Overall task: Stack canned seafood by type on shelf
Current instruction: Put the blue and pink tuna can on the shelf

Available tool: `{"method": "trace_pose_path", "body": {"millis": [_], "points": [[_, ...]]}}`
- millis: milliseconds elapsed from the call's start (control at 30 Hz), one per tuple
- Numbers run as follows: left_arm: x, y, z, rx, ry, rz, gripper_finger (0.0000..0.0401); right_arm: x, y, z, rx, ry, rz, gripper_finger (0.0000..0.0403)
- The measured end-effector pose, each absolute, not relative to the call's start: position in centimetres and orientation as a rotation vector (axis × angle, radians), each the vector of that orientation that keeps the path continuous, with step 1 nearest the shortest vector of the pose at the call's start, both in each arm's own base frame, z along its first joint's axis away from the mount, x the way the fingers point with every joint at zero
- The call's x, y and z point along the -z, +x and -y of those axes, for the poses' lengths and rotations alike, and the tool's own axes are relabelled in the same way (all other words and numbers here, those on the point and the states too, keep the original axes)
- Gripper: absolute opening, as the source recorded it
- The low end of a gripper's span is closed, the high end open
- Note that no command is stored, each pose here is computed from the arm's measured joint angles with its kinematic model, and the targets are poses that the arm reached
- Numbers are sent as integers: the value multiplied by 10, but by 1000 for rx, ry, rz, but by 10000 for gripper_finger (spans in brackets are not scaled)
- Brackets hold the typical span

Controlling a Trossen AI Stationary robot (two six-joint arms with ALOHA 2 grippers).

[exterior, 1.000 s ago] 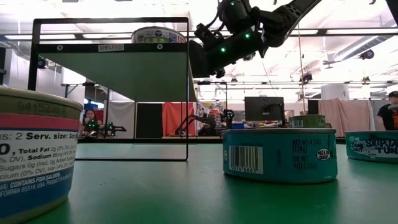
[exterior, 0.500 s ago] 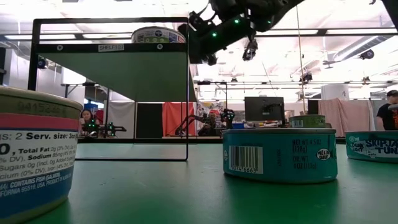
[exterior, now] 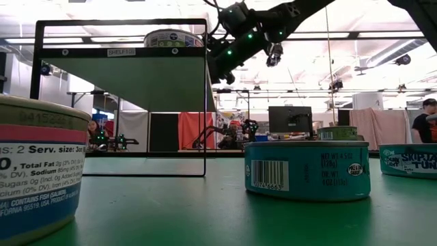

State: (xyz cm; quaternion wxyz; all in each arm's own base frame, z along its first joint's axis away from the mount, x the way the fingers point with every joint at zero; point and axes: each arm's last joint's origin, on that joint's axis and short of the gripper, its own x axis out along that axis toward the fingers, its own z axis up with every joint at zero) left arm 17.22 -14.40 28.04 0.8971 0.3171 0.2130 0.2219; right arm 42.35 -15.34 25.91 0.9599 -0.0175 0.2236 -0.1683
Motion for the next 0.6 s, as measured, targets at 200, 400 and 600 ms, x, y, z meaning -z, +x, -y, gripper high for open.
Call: {"method": "trace_pose_path", "body": {"millis": [200, 400, 600], "points": [[-281, 172, 144, -472, 660, -434, 0, -259, 423, 154, 340, -49, -457, 9], [-281, 172, 144, -475, 660, -431, 0, -259, 422, 158, 347, -55, -452, 9], [-281, 172, 144, -475, 657, -430, 0, -271, 417, 156, 348, -65, -427, 9]]}}
